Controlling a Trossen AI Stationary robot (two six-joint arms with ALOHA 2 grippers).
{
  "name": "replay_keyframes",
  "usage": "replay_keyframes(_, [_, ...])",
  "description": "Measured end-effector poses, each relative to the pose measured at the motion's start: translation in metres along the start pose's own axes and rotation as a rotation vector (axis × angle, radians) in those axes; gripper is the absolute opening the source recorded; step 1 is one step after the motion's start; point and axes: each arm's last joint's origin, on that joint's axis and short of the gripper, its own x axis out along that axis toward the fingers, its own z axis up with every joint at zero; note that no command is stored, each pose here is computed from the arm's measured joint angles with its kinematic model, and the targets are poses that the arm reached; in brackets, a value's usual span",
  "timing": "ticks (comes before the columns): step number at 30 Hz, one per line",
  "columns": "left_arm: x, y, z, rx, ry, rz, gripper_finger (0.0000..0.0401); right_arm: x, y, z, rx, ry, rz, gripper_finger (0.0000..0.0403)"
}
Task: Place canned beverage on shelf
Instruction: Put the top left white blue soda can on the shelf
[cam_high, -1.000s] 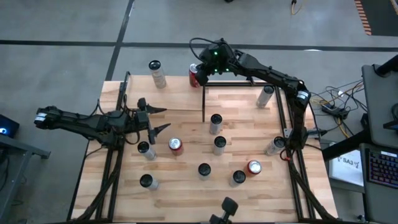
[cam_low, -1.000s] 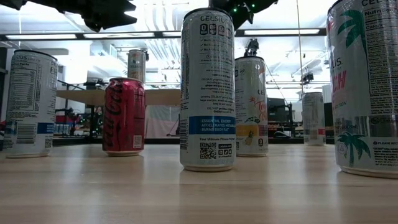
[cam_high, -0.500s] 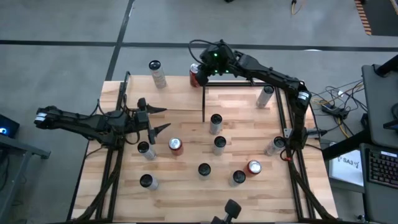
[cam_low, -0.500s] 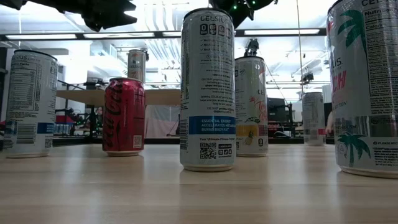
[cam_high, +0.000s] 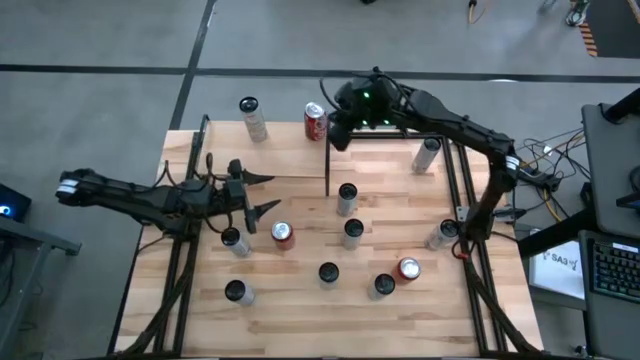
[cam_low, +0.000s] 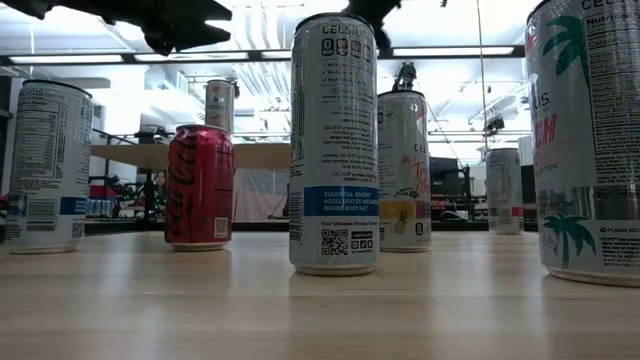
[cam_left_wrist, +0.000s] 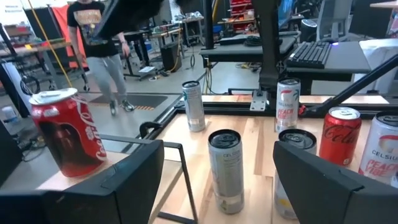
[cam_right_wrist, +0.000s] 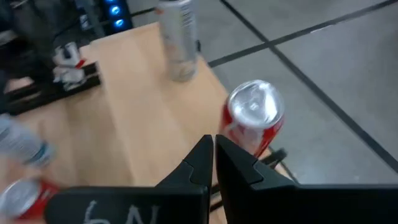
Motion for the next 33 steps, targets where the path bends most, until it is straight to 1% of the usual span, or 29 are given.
replay_keyframes(5, [0.004, -0.003, -0.001, -0.037, 0.011, -0.008, 0.0286, -0.020, 0.027, -0.012, -0.033, 0.037, 0.060, 0.0011])
replay_keyframes(8, [0.006, -0.009, 0.001, -0.049, 0.015, -0.042, 0.0286, -0.029, 0.043, -0.021, -0.034, 0.051, 0.102, 0.0011])
replay_keyframes(13, [0.011, -0.021, 0.008, -0.033, 0.045, -0.104, 0.0286, -0.040, 0.064, -0.043, -0.032, 0.091, 0.157, 0.0011])
replay_keyframes(16, [0.011, -0.027, 0.014, -0.009, 0.112, -0.131, 0.0286, -0.045, 0.075, -0.057, -0.016, 0.111, 0.188, 0.0011])
replay_keyframes(19, [0.009, -0.033, 0.022, -0.003, 0.225, -0.154, 0.0286, -0.050, 0.085, -0.068, -0.007, 0.114, 0.220, 0.0011])
replay_keyframes(21, [0.004, -0.035, 0.028, -0.006, 0.337, -0.164, 0.0286, -0.054, 0.090, -0.074, -0.002, 0.116, 0.234, 0.0011])
replay_keyframes(23, [-0.003, -0.036, 0.032, -0.018, 0.481, -0.173, 0.0286, -0.057, 0.096, -0.079, -0.011, 0.117, 0.227, 0.0011])
replay_keyframes(26, [-0.016, -0.035, 0.040, -0.071, 0.705, -0.152, 0.0286, -0.061, 0.101, -0.083, -0.024, 0.110, 0.197, 0.0011])
replay_keyframes(29, [-0.029, -0.034, 0.046, -0.112, 0.909, -0.134, 0.0286, -0.062, 0.105, -0.085, -0.036, 0.107, 0.193, 0.0011])
replay_keyframes(31, [-0.035, -0.034, 0.048, -0.117, 0.995, -0.118, 0.0286, -0.062, 0.106, -0.085, -0.039, 0.108, 0.196, 0.0011])
replay_keyframes(33, [-0.040, -0.034, 0.049, -0.105, 1.040, -0.124, 0.0286, -0.062, 0.106, -0.085, -0.048, 0.105, 0.197, 0.0011])
